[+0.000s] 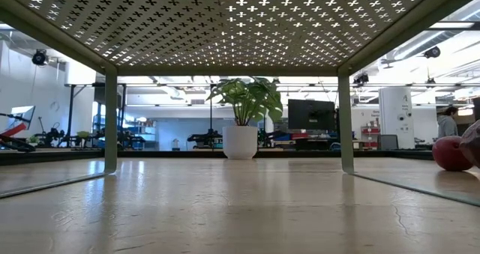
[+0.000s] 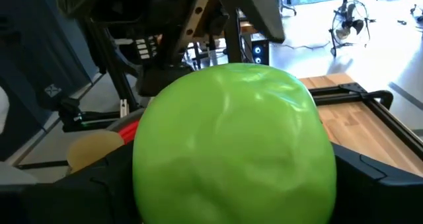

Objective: Pick & Place Fruit
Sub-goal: Put the green apple into the red strainer

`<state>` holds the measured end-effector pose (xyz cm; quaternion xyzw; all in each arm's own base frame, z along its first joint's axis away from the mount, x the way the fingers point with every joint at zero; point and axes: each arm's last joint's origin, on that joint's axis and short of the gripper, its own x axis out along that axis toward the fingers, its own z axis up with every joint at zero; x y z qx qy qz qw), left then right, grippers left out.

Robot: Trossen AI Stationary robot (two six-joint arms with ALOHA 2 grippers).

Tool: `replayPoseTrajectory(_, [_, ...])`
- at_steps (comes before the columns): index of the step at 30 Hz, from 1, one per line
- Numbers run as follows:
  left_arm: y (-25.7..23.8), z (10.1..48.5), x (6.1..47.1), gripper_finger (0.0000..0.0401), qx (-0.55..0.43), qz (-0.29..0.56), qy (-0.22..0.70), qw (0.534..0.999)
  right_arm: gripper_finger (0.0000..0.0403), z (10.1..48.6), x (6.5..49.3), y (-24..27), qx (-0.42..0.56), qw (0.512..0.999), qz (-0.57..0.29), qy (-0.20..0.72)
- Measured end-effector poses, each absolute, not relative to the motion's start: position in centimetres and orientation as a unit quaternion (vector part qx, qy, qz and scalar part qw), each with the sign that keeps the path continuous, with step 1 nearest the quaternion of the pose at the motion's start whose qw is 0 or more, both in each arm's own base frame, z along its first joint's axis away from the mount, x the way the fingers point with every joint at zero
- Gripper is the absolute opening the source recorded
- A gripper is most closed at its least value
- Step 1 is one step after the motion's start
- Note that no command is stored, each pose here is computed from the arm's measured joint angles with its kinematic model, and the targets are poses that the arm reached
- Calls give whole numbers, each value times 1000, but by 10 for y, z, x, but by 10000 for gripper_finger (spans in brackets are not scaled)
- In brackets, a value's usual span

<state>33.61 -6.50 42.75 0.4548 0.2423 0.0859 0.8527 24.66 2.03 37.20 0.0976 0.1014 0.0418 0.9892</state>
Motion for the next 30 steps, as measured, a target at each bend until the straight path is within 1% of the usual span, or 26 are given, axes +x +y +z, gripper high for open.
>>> replayPoseTrajectory(5, [-56, 434, 341, 390, 458, 106, 218, 855, 327, 373, 247, 23, 97, 989, 48, 97])
replayPoseTrajectory(8, [-52, 434, 343, 390, 456, 111, 214, 857, 323, 373, 247, 23, 98, 989, 48, 96])
replayPoseTrajectory(13, [-50, 434, 344, 390, 451, 90, 208, 863, 308, 373, 247, 22, 90, 990, 49, 94])
replayPoseTrajectory(17, [-52, 434, 345, 390, 464, 56, 197, 862, 318, 375, 247, 23, 89, 991, 50, 89])
replayPoseTrajectory(19, [-52, 431, 347, 390, 485, 42, 196, 851, 327, 375, 247, 23, 89, 991, 53, 89])
replayPoseTrajectory(22, [-53, 427, 355, 390, 533, 31, 194, 823, 332, 375, 247, 23, 95, 990, 55, 91])
replayPoseTrajectory(26, [-55, 423, 367, 390, 575, 38, 180, 797, 320, 375, 247, 23, 99, 989, 63, 92])
replayPoseTrajectory(30, [-56, 419, 375, 390, 587, 39, 175, 790, 307, 375, 247, 23, 101, 988, 63, 93])
